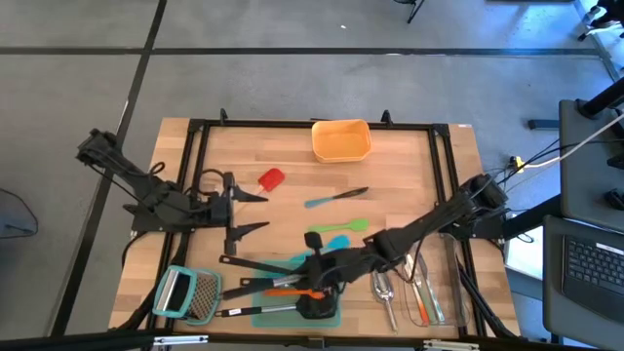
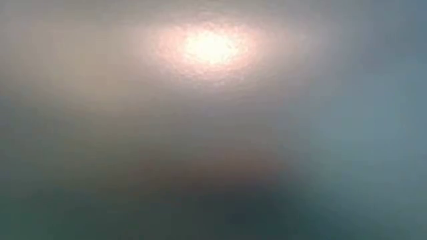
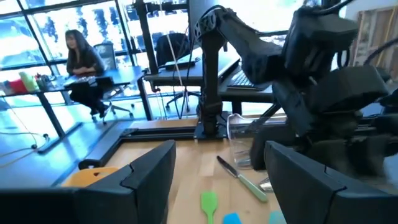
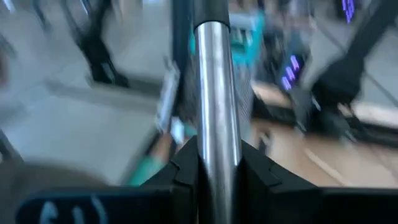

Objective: Pick & Place Kitchen Items
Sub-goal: Put the black spatula into the blue bin

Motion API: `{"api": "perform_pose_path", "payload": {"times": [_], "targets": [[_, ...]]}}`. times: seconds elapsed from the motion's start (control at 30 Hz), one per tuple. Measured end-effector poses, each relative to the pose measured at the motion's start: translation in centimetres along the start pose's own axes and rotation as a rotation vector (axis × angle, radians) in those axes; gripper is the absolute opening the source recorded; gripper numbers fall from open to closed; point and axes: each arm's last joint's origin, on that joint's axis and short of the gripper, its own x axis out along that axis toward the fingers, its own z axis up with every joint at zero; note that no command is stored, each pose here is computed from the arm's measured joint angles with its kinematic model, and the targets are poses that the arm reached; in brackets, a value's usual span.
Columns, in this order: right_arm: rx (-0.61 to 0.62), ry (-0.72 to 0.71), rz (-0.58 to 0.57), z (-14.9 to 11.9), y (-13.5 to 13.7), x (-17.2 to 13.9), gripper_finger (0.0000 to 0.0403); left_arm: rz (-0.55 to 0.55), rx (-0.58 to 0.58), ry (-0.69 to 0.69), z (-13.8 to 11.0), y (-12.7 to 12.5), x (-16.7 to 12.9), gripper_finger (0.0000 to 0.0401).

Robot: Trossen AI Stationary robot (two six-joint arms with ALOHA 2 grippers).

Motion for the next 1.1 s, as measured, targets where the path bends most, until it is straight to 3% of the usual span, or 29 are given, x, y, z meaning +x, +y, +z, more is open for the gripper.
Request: {"api": "perform_pose_path", "payload": {"times": [0.17, 0.3, 0.57, 0.77, 0.93, 1.1], "targets": [[0.143, -0.212, -0.018, -3.3, -0.1, -0.3, 0.0066, 0.037, 0.014, 0.005, -0.4, -0.6, 0.9, 0.0241], [0.246, -0.307, -0.076, -4.1, -0.6, -0.4, 0.0066, 0.096, 0.015, -0.006, -0.5, -0.5, 1.8, 0.0241], [0.226, -0.279, -0.117, -4.2, 0.7, 0.4, 0.0066, 0.128, -0.071, -0.051, 0.0, 0.0, 2.2, 0.0241], [0.187, -0.261, -0.166, -5.3, 2.6, 2.3, 0.0066, 0.108, -0.155, -0.083, 0.2, -0.9, 2.2, 0.0241], [0.157, -0.276, -0.142, -4.8, 5.1, 5.2, 0.0066, 0.045, -0.176, -0.144, 0.7, -2.8, 1.4, 0.0241], [0.108, -0.232, -0.177, -4.7, 8.5, 7.7, 0.0066, -0.094, -0.134, -0.203, 0.8, -6.1, 0.2, 0.0242]]}}
